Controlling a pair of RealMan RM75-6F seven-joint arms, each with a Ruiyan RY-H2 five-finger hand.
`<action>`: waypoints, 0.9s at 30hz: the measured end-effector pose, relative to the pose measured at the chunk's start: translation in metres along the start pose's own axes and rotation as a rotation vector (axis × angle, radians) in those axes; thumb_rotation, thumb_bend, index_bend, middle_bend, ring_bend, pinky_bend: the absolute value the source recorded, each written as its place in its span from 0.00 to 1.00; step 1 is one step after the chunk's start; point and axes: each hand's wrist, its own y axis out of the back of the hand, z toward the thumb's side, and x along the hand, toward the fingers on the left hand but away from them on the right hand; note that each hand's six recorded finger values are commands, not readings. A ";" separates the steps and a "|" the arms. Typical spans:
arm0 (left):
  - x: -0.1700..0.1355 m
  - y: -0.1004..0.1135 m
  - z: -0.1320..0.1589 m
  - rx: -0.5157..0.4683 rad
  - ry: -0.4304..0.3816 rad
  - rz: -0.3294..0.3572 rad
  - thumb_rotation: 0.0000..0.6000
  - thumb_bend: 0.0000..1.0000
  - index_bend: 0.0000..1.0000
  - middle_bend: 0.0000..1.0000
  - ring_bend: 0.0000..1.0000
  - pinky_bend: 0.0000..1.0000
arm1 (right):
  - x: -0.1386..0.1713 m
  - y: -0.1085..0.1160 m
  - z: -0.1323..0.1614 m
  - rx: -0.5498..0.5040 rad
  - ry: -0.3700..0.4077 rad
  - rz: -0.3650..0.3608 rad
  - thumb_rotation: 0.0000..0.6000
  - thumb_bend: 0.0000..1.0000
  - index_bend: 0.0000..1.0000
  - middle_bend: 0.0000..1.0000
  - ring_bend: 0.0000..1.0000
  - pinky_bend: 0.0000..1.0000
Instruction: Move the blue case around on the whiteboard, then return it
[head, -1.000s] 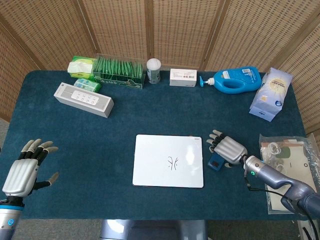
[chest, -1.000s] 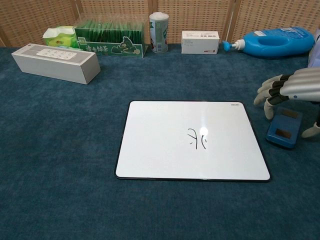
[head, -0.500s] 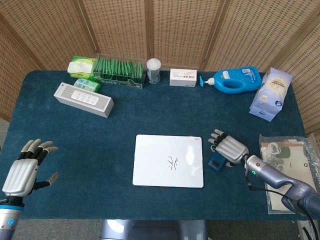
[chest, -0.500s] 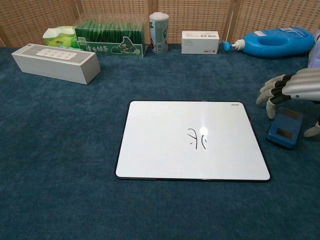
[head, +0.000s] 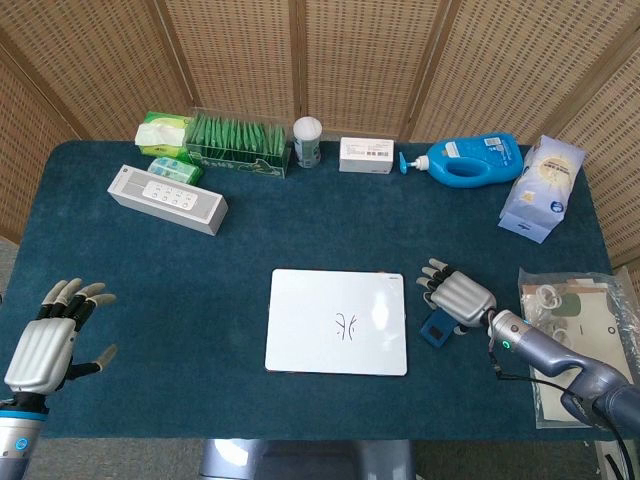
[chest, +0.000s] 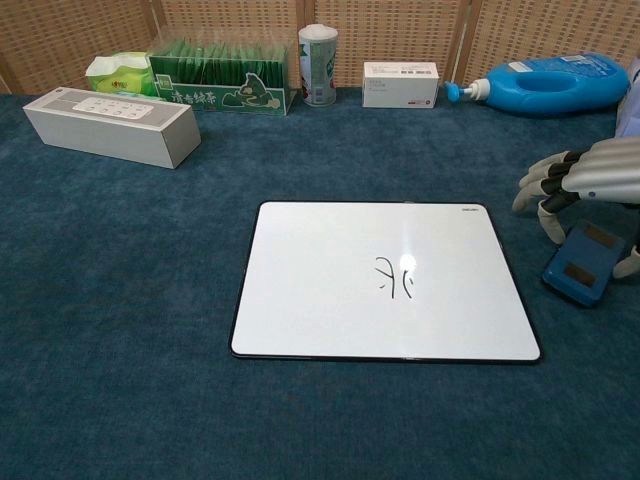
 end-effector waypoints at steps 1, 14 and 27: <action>0.000 0.000 0.000 0.000 0.001 0.001 1.00 0.33 0.24 0.19 0.09 0.00 | 0.000 0.001 0.000 -0.003 -0.001 -0.001 1.00 0.00 0.58 0.18 0.00 0.00; 0.004 -0.002 0.002 0.001 -0.009 -0.001 1.00 0.33 0.23 0.19 0.09 0.00 | 0.003 0.029 -0.002 -0.159 -0.038 -0.081 1.00 0.00 0.66 0.21 0.00 0.00; 0.008 0.000 0.003 0.013 -0.016 0.003 1.00 0.33 0.23 0.19 0.08 0.00 | 0.011 0.066 0.028 -0.440 -0.061 -0.191 1.00 0.00 0.67 0.22 0.00 0.00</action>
